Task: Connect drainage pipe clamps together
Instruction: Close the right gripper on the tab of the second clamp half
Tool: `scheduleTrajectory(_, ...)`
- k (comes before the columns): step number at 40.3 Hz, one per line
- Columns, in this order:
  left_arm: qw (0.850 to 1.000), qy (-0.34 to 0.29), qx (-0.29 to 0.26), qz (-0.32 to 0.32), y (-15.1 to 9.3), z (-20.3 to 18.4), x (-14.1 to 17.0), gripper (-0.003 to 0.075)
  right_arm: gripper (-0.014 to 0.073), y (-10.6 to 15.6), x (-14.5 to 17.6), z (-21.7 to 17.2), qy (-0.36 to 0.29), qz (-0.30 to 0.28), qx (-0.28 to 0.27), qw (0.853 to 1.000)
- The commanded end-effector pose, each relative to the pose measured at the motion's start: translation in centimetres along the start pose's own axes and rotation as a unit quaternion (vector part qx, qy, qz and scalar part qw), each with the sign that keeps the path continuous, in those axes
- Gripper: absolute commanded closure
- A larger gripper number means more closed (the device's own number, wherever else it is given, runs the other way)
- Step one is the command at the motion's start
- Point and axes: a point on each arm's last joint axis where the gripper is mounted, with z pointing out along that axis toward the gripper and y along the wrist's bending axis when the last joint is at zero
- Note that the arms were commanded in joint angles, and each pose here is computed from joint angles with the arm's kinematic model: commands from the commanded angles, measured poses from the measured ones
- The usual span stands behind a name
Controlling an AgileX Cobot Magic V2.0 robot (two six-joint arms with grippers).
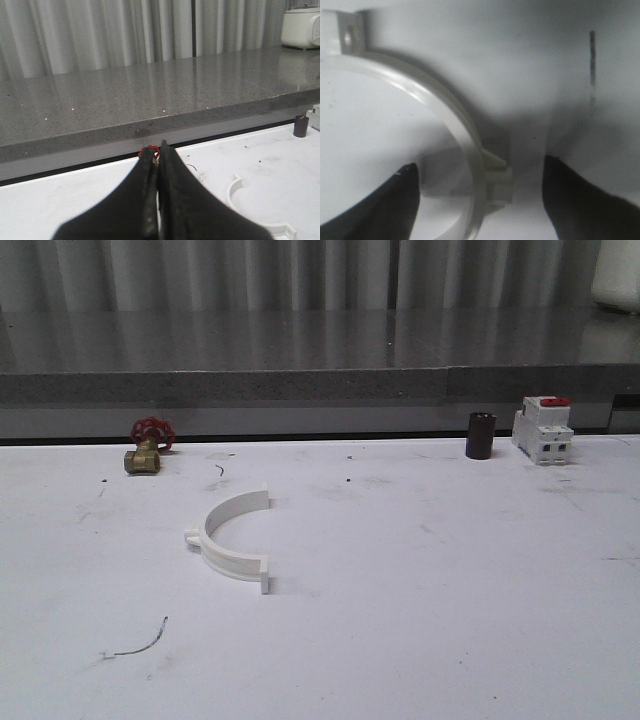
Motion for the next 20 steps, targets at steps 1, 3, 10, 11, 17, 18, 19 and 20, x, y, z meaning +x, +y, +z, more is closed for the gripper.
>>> scheduleTrajectory(1,0.999,-0.051,0.005,0.000,-0.04,-0.10,-1.63,0.0741,0.0162,-0.04,-0.60,-3.41,-0.039,-0.006,0.006,0.999)
scheduleTrajectory(3,0.999,-0.051,0.005,0.000,-0.04,-0.10,-1.63,0.0741,0.0216,-0.03,-0.54,-3.41,-0.036,-0.006,0.005,0.999)
scheduleTrajectory(10,0.999,-0.051,0.005,0.000,-0.04,-0.10,-1.63,0.0741,0.0356,-0.03,-0.51,-3.41,-0.034,-0.006,0.005,0.999)
scheduleTrajectory(11,0.999,-0.051,0.005,0.000,-0.04,-0.10,-1.63,0.0741,0.0367,-0.03,-0.51,-3.41,-0.034,-0.006,0.005,0.999)
scheduleTrajectory(17,0.999,-0.051,0.005,0.000,-0.04,-0.10,-1.63,0.0741,0.0412,-0.03,-0.47,-3.40,-0.032,-0.007,0.005,0.999)
scheduleTrajectory(18,0.999,-0.051,0.005,0.000,-0.04,-0.10,-1.63,0.0741,0.0421,-0.02,-0.47,-3.40,-0.032,-0.007,0.005,0.999)
scheduleTrajectory(19,0.999,-0.051,0.005,0.000,-0.04,-0.10,-1.63,0.0741,0.0428,-0.02,-0.47,-3.40,-0.032,-0.007,0.005,0.999)
scheduleTrajectory(20,0.999,-0.051,0.005,0.000,-0.04,-0.10,-1.63,0.0741,0.0431,-0.03,-0.46,-3.40,-0.032,-0.007,0.005,0.999)
